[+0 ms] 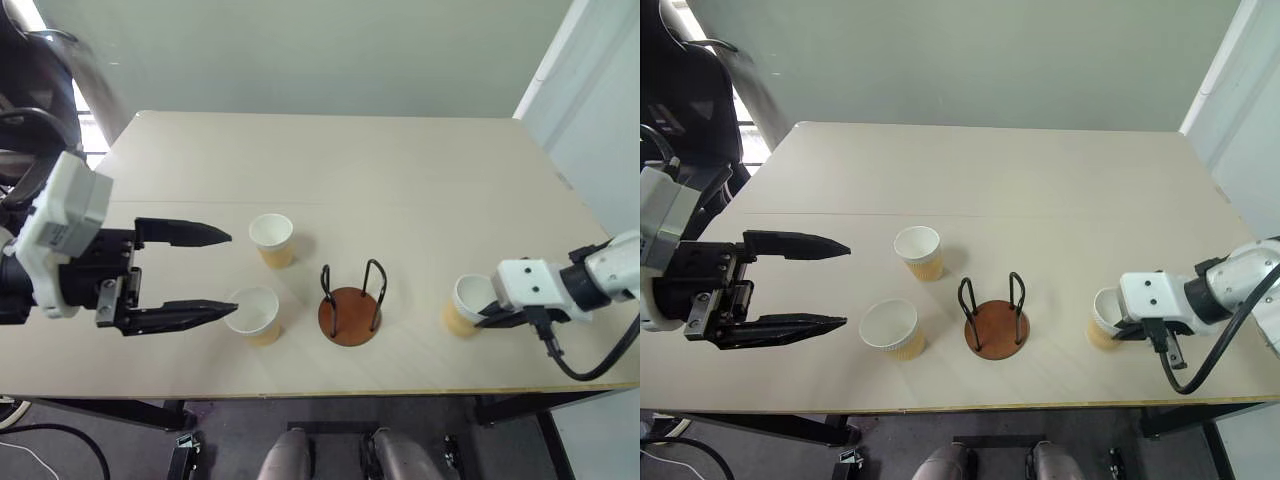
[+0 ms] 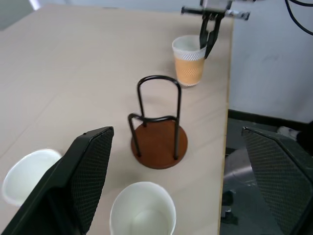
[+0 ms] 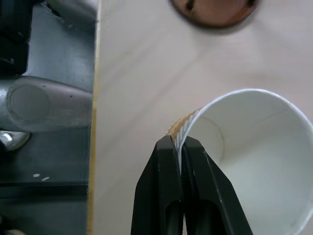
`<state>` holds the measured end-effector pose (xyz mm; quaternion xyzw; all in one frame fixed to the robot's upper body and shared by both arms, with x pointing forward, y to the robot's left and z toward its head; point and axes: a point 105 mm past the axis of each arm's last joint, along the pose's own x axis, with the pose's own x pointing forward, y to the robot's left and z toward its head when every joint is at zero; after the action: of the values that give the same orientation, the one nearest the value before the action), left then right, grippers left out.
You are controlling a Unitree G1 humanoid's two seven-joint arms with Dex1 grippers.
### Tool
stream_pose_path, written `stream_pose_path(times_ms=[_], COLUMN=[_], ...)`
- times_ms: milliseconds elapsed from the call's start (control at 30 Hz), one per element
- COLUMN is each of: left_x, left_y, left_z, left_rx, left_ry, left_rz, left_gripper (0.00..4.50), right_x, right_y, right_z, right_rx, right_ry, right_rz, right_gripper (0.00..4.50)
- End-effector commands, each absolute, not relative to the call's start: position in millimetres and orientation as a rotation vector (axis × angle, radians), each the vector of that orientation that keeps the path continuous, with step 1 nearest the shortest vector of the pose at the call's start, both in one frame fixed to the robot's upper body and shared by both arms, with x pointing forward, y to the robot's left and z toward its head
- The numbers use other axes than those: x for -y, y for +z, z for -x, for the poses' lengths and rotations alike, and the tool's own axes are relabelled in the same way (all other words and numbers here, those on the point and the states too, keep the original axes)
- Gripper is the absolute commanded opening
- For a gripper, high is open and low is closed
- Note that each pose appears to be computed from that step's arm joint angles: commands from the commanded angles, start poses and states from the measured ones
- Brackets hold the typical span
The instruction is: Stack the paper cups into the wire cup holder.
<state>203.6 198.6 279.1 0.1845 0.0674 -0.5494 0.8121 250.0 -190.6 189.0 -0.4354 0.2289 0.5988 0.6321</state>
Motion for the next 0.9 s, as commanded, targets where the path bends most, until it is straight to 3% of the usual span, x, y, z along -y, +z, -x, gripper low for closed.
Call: stream_pose_path(times_ms=[33,367,500,700,900], left_x=[-212,-212,-210,-207,-205], left_y=[283,280,277,275,274], left_z=[-202,-199,-196,-192,-186], left_rx=[-0.126,-0.126,-0.131,-0.141,-0.143], left_ry=[-1.084,-1.069,-1.060,-1.054,-1.049], left_rz=[-0.405,-0.407,-0.407,-0.406,-0.399], left_gripper=[4.50,4.50,4.50,4.50,4.50], right_x=[180,134,103,81,71], right_y=[235,332,321,296,282], right_z=[-246,-245,-239,-255,-254], right_rx=[-0.357,0.070,0.105,0.085,0.058], right_ry=[1.416,1.555,1.699,1.711,1.785], right_rz=[0.995,0.929,0.875,0.899,0.909], right_gripper=[0.03,0.03,0.03,0.03,0.03])
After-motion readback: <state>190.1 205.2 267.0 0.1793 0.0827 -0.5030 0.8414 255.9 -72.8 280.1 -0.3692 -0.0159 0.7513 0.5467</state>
